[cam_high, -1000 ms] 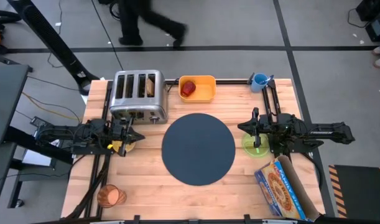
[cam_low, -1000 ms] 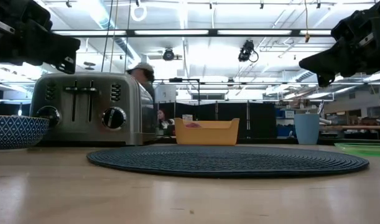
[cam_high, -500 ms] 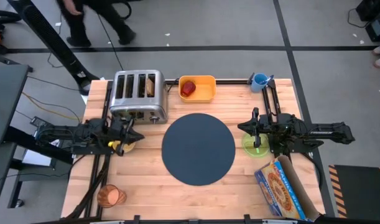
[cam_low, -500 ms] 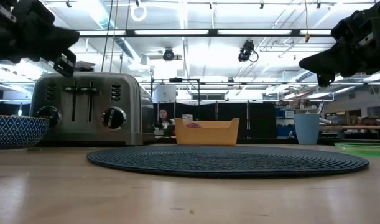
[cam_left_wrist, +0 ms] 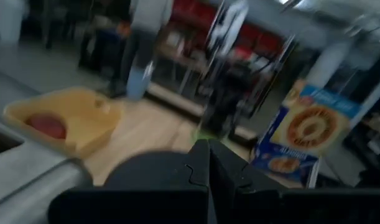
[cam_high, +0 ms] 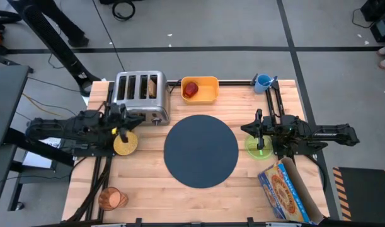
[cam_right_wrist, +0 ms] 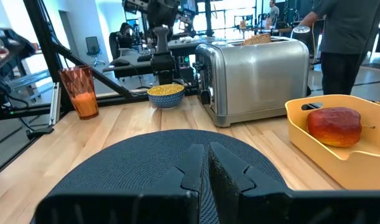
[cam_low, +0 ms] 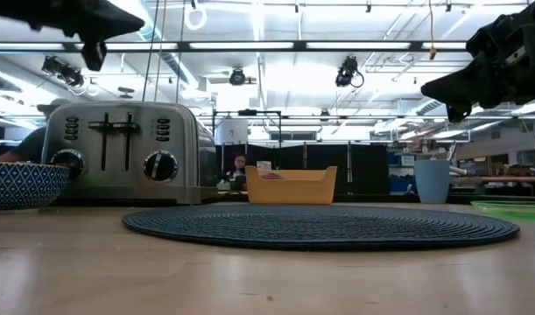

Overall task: Arrange a breakfast setting
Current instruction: Put the yellow bowl on the center of the table mat

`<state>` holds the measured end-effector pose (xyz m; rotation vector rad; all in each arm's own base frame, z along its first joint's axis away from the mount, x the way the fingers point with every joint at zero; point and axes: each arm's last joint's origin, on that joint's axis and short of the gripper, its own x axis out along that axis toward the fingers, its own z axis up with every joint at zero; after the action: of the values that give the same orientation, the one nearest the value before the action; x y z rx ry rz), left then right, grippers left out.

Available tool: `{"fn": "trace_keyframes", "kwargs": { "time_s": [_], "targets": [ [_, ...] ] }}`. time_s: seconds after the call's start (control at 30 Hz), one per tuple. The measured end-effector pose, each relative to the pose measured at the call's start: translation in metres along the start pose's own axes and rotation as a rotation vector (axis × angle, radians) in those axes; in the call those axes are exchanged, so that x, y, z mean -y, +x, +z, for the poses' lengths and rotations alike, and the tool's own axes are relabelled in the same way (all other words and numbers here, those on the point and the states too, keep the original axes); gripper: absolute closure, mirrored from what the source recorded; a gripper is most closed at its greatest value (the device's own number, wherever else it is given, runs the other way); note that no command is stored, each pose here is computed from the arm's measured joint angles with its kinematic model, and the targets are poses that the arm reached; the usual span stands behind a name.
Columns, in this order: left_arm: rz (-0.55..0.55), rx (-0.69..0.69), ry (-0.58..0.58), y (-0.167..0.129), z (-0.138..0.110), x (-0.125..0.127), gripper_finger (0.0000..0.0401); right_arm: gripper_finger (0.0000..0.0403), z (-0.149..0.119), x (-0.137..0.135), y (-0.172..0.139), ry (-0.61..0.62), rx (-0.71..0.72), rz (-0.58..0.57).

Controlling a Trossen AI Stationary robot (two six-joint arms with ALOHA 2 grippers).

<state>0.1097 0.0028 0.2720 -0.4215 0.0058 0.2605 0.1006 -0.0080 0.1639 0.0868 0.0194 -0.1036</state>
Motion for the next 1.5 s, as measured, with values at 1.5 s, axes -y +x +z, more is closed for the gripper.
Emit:
{"fn": "trace_keyframes", "kwargs": {
  "time_s": [1.5],
  "targets": [
    [0.592,-0.916,-0.332,0.049,0.005,0.085,0.0305,0.0369,0.11,-0.006,-0.028,0.223,0.364,-0.039]
  ]
}}
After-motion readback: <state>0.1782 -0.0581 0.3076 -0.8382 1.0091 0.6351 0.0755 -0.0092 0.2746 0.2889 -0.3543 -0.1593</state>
